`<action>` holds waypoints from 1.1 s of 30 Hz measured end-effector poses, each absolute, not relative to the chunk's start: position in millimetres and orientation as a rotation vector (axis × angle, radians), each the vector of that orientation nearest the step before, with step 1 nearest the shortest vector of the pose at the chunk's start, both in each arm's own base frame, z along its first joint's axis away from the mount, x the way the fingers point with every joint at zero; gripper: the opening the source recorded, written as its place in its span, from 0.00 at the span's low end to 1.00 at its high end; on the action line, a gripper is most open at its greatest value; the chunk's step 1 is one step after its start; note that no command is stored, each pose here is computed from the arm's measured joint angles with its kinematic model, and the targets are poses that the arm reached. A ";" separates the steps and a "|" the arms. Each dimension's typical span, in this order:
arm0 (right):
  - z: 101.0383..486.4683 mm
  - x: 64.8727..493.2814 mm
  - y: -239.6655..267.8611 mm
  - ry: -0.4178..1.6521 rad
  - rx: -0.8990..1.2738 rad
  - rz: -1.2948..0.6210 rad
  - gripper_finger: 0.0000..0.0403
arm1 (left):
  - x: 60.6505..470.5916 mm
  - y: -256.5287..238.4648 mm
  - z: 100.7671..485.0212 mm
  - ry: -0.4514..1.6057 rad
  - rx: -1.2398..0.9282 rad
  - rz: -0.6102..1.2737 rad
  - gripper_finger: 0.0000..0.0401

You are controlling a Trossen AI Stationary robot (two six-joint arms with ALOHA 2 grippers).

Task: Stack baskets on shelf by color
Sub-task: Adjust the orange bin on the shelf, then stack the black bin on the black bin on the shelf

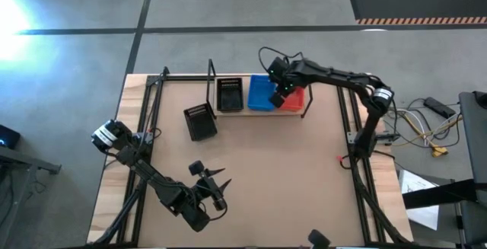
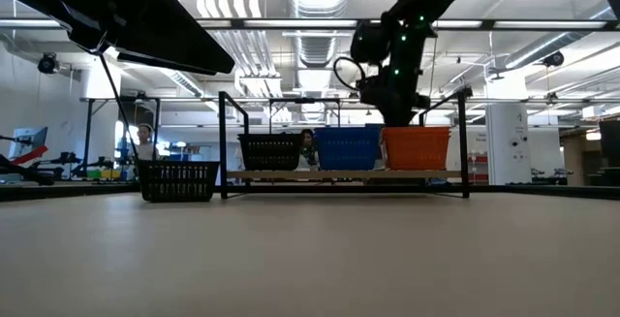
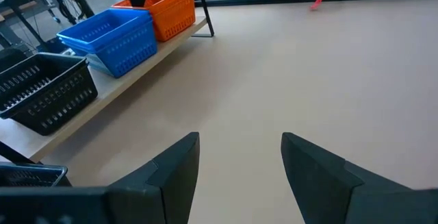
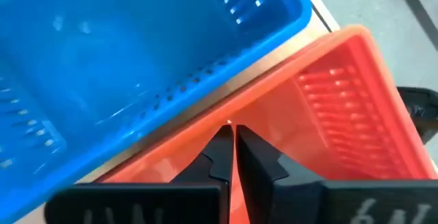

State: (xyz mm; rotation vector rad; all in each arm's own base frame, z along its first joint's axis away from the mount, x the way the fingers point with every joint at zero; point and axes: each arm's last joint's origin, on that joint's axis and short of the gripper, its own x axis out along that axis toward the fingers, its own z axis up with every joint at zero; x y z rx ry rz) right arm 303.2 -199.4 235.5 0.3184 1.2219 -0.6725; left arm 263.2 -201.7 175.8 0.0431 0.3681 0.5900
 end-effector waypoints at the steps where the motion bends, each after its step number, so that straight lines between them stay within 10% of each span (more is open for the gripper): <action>1: 233.4 304.6 -200.4 1.228 0.314 -0.668 0.03 | 263.2 -201.7 175.8 0.368 0.043 0.590 0.48; 33: 276.3 309.1 -166.0 1.107 0.064 -0.542 0.02 | 264.5 -202.3 181.6 0.363 0.050 0.581 0.48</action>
